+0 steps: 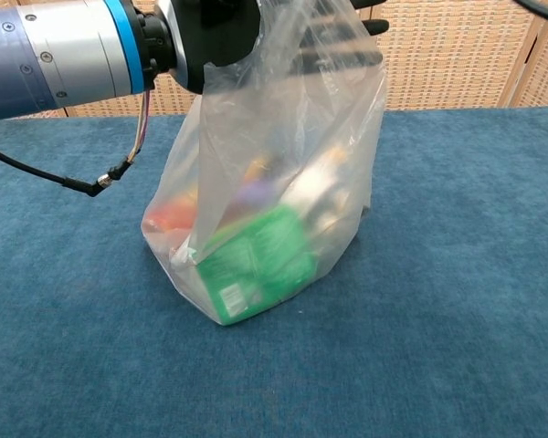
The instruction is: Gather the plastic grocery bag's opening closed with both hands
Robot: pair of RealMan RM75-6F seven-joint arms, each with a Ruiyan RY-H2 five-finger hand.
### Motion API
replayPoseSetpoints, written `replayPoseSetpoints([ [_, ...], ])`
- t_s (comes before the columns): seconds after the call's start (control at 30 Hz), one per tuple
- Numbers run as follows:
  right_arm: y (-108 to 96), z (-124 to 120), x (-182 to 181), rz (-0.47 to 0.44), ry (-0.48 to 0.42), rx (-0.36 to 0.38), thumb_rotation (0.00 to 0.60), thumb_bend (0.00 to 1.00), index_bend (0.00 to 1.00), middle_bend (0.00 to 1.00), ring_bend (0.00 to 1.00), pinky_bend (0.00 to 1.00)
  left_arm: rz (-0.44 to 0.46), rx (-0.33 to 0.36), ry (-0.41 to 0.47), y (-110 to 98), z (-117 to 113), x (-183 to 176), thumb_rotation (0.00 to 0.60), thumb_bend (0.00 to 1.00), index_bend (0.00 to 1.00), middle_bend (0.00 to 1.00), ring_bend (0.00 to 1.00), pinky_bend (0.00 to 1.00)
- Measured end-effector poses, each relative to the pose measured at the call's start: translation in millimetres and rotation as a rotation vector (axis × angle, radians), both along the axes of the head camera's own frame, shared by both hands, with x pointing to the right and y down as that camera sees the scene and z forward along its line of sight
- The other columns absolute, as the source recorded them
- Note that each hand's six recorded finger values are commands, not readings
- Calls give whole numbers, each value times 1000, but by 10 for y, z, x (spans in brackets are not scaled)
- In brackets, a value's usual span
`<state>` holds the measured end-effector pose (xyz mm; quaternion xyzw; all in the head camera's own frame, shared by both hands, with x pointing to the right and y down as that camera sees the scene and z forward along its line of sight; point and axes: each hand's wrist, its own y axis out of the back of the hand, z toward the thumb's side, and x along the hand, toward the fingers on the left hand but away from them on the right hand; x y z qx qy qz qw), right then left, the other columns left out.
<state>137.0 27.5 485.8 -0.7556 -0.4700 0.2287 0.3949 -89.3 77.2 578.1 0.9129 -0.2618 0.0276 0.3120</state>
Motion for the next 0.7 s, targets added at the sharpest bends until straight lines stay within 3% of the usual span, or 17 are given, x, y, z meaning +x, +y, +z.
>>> replayPoseSetpoints([
  [0.3, 27, -76, 464, 42, 5, 14, 600, 0, 0, 0, 0, 0, -9, -3, 2, -9, -15, -4, 600, 56, 124, 70, 141, 139],
  [0.6, 247, -80, 920, 59, 24, 12, 600, 0, 0, 0, 0, 0, -26, -7, 21, -27, -62, -18, 600, 55, 125, 72, 141, 140],
  [0.7, 364, 13, 1161, 81, 80, 14, 600, 0, 0, 0, 0, 0, -47, -18, 52, -54, -118, -32, 600, 54, 140, 78, 141, 144],
])
